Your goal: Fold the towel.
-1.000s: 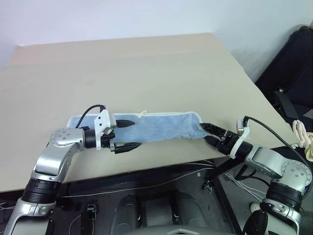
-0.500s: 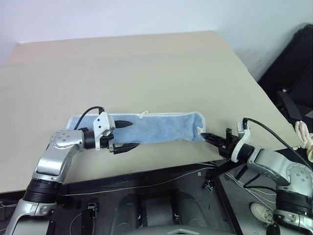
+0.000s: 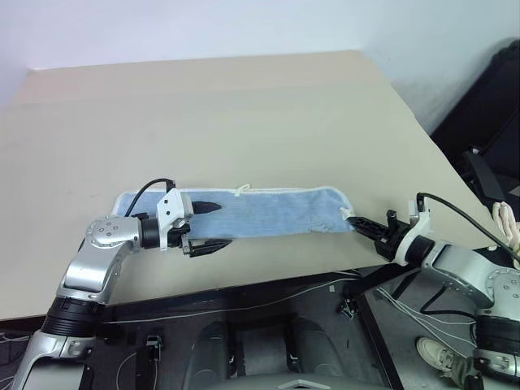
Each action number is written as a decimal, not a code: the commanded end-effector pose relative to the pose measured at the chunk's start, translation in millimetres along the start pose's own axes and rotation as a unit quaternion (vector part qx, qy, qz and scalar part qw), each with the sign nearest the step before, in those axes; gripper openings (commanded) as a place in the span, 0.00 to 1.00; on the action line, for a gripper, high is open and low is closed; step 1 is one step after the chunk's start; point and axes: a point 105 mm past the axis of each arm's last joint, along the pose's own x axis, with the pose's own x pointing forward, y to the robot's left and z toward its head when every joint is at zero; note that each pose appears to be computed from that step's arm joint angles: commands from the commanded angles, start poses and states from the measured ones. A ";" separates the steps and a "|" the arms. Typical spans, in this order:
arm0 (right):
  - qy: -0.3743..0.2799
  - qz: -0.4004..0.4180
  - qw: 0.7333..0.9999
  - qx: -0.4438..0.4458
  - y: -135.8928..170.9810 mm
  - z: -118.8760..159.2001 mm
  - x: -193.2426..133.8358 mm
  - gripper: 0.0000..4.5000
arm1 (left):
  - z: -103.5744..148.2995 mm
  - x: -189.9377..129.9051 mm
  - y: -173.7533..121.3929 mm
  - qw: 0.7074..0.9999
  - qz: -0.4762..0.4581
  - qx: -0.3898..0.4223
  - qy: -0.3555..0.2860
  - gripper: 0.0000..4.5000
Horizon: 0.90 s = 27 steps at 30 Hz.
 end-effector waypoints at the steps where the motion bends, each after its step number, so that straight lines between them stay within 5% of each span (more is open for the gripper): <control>1: -0.019 0.029 0.999 -0.017 13.2 17.7 -12.1 0.03 | 3.2 0.3 0.0 1.000 0.000 0.009 -0.005 1.00; 7: 0.014 0.078 0.993 -0.089 52.7 24.1 -19.8 0.03 | 4.0 -0.8 1.9 1.000 0.002 0.009 -0.003 1.00; 27: 0.190 0.203 0.911 -0.306 155.9 -57.7 58.3 0.03 | 3.8 -3.2 1.3 1.000 0.017 0.012 0.003 1.00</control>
